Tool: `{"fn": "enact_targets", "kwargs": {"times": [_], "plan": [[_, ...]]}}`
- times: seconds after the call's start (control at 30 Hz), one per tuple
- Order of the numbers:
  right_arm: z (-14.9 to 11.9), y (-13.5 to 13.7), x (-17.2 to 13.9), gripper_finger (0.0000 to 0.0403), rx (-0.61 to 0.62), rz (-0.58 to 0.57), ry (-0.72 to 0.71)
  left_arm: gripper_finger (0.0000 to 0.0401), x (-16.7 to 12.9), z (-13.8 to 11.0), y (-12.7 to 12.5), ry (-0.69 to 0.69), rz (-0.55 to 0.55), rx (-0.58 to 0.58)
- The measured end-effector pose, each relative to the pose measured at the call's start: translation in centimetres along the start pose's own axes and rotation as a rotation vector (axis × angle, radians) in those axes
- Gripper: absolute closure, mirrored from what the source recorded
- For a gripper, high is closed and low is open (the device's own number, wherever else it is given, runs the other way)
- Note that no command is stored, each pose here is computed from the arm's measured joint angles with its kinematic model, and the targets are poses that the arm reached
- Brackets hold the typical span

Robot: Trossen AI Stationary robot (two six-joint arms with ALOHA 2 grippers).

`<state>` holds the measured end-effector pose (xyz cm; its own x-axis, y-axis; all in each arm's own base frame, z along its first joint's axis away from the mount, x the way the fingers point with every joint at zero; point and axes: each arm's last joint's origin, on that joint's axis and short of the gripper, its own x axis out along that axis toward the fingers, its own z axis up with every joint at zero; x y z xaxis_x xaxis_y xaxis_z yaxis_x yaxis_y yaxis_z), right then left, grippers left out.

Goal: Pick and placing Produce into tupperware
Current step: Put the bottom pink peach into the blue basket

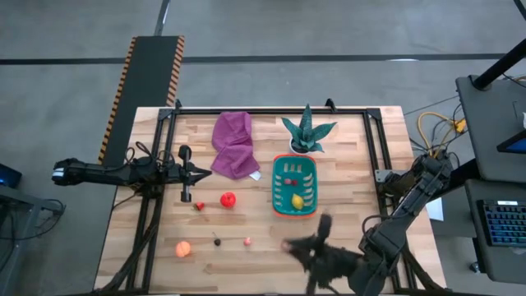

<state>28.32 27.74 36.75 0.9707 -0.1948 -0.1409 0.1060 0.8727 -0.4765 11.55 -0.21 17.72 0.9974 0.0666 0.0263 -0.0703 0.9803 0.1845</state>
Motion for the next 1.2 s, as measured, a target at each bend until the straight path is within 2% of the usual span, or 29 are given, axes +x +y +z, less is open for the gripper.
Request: {"fn": "enact_targets", "kwargs": {"times": [0.07, 0.13, 0.2, 0.3, 0.33, 0.37, 0.4, 0.53, 0.57, 0.6, 0.7, 0.73, 0.77, 0.8, 0.9, 0.93, 0.97, 1.03, 1.07, 1.1, 1.17, 1.2], "plan": [[0.1, 0.5, 0.0, 0.0365, 0.002, 0.173, -0.047, 0.0401, 0.0, 0.0, 0.0, 0.0, 0.001, 0.0], [0.2, 0.6, 0.0, 0.0365, 0.01, 0.227, -0.064, 0.0401, 0.0, 0.0, 0.0, 0.0, 0.0, 0.0], [0.1, 0.3, 0.1, 0.0365, 0.033, 0.118, -0.036, 0.0401, 0.0, 0.0, 0.0, 0.0, 0.0, 0.0], [-0.1, -0.6, 0.1, 0.0365, 0.043, -0.19, 0.046, 0.0401, 0.0, 0.0, 0.0, 0.0, 0.0, 0.0], [-0.3, -0.8, 0.1, 0.0365, 0.036, -0.251, 0.066, 0.0401, 0.0, 0.0, 0.0, 0.0, 0.0, 0.0], [-0.4, -0.8, 0.1, 0.0365, 0.022, -0.246, 0.071, 0.0401, 0.0, 0.0, 0.0, 0.0, 0.0, 0.0], [-0.4, -0.7, 0.2, 0.0365, 0.016, -0.191, 0.061, 0.0401, 0.0, 0.0, 0.0, 0.0, 0.0, 0.0], [-0.2, 0.5, 0.1, 0.0365, 0.004, 0.198, -0.033, 0.0401, 0.0, 0.0, 0.0, 0.0, 0.0, 0.0], [-0.1, 0.6, 0.1, 0.0365, 0.01, 0.22, -0.041, 0.0401, 0.0, 0.0, 0.0, 0.001, 0.0, 0.0], [-0.1, 0.4, 0.2, 0.0365, 0.028, 0.178, -0.031, 0.0401, 0.0, 0.0, 0.0, 0.0, 0.0, 0.0], [-0.5, -0.5, 0.4, 0.0365, 0.044, -0.143, 0.054, 0.0401, 0.0, 0.0, 0.0, 0.001, 0.0, 0.0], [-0.8, -0.7, 0.4, 0.0365, 0.036, -0.218, 0.079, 0.0401, 0.0, 0.0, 0.0, 0.001, 0.0, 0.0], [-1.0, -0.8, 0.4, 0.0365, 0.02, -0.217, 0.092, 0.0401, 0.0, 0.0, 0.0, 0.0, 0.0, 0.0], [-1.1, -0.7, 0.5, 0.0365, 0.013, -0.143, 0.089, 0.0401, 0.0, 0.0, 0.0, 0.0, 0.0, 0.0], [-1.0, 0.0, 0.5, 0.0365, 0.025, 0.153, 0.041, 0.0401, 0.0, 0.0, 0.0, 0.0, 0.0, 0.0], [-0.9, 0.0, 0.5, 0.0365, 0.035, 0.168, 0.034, 0.0401, 0.0, 0.0, 0.0, 0.0, 0.0, 0.001], [-0.9, -0.1, 0.6, 0.0365, 0.048, 0.124, 0.039, 0.0401, 0.0, 0.0, 0.0, 0.0, 0.0, 0.001], [-1.2, -0.7, 0.6, 0.0365, 0.052, -0.078, 0.082, 0.0401, 0.0, 0.0, 0.0, 0.0, 0.0, 0.001], [-1.4, -0.9, 0.7, 0.0365, 0.045, -0.134, 0.103, 0.0401, 0.0, 0.0, 0.0, 0.0, 0.0, 0.001], [-1.7, -0.9, 0.7, 0.0365, 0.032, -0.11, 0.118, 0.0401, 0.0, 0.0, 0.0, 0.0, 0.0, 0.001], [-1.8, -0.8, 1.0, 0.0365, 0.033, 0.032, 0.115, 0.0401, 0.0, 0.0, 0.0, 0.0, 0.0, 0.0], [-1.7, -0.7, 1.0, 0.0365, 0.043, 0.059, 0.108, 0.0401, 0.0, 0.0, 0.0, 0.0, 0.0, 0.0]]}}
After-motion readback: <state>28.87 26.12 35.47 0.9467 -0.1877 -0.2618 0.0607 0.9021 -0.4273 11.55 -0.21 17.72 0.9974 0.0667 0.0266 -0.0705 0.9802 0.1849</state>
